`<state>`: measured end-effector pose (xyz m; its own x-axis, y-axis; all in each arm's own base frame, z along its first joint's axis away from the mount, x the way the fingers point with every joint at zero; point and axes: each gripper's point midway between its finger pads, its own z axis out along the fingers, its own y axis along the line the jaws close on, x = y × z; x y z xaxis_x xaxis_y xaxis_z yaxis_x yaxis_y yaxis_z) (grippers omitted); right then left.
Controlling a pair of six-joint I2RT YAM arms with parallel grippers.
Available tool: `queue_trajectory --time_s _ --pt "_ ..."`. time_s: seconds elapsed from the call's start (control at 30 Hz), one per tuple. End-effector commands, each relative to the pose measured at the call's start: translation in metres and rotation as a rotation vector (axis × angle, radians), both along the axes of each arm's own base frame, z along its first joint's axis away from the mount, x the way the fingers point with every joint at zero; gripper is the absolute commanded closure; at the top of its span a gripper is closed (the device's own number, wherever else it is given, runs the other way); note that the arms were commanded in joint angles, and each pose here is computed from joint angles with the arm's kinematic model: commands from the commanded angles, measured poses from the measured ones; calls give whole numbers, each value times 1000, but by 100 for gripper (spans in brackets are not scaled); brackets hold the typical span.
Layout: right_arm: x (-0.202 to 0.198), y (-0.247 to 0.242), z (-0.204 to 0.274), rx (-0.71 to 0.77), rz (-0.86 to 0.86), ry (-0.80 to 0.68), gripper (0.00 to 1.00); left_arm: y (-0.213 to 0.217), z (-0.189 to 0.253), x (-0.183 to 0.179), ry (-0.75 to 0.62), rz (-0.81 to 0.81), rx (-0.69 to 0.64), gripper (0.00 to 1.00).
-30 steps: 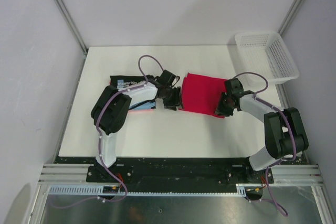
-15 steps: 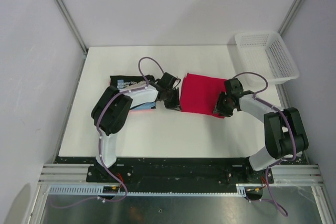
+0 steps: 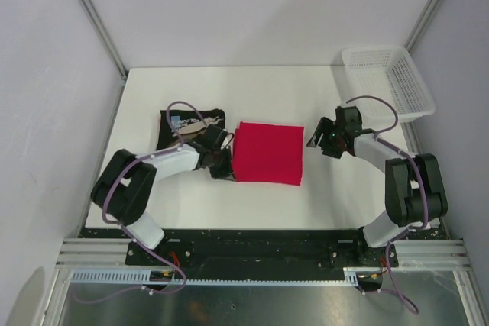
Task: Fold and stack the t-shirts
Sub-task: Put the neatly folded tshirt into the corner of the board with both arms
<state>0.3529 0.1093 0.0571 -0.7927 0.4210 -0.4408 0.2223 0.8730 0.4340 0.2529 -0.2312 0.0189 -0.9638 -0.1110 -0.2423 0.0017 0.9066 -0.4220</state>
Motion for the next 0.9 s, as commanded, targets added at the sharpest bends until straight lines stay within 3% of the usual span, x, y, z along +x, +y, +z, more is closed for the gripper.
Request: queue_trajectory --time_s 0.0,0.2,0.67,0.77,0.87 --pt "40 26 17 110 59 -144 30 32 8 2 -57 32 61 100" --pt "53 63 19 175 144 -219 28 58 16 10 -88 83 108 100" --pt "50 106 -37 89 206 -104 32 73 20 18 -94 110 117 100" --pt "44 111 -45 62 210 -79 37 72 21 18 -93 109 112 100" --pt "36 113 -48 36 202 -55 51 70 22 18 -92 106 103 100"
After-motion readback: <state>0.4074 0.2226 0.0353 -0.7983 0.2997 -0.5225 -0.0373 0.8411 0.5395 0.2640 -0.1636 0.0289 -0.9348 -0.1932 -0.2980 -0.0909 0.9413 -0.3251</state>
